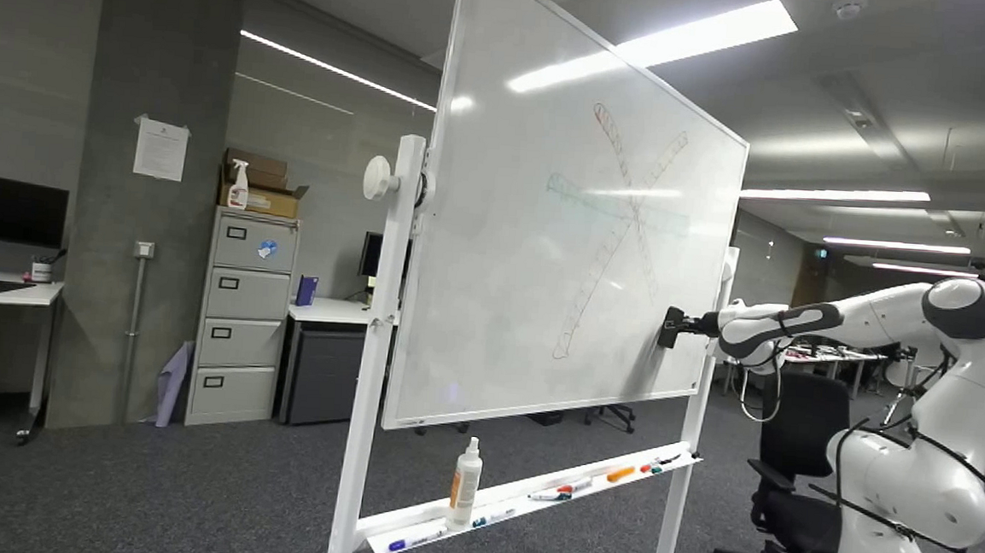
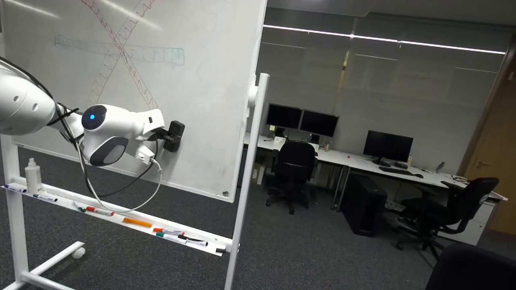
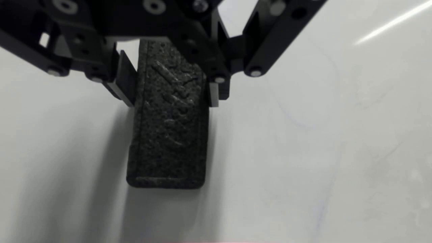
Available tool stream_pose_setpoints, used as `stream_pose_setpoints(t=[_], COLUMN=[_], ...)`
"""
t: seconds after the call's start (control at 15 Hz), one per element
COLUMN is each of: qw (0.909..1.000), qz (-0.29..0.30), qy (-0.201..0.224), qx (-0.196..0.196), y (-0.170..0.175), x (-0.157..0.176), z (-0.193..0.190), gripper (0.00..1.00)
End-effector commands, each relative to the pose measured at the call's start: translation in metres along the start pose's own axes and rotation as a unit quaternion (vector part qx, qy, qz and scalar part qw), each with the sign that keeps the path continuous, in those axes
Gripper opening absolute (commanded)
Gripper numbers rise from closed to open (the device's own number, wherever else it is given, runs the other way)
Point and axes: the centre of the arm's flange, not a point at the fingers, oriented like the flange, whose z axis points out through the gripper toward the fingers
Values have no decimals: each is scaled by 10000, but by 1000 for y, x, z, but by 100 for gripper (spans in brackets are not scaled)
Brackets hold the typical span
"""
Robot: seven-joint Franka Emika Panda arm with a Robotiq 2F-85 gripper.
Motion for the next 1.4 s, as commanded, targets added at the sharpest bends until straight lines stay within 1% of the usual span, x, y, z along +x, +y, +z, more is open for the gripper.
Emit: stream_pose_setpoints(t=[0.0, 0.2, 0.47, 0.67, 0.87, 1.0, 1.33], qw=[9975, 9945, 9897, 9891, 9907, 9926, 9966], qz=[-458, -677, -973, -963, -809, -653, -185], qy=[279, 440, 697, 842, 935, 936, 786], qx=[454, 668, 791, 732, 573, 413, 168], y=[-75, -112, -160, -177, -174, -164, -130], x=[28, 38, 51, 64, 77, 82, 79], z=[-9, -22, -34, -38, -40, -39, -28], gripper=[30, 30, 30, 30, 30, 30, 30])
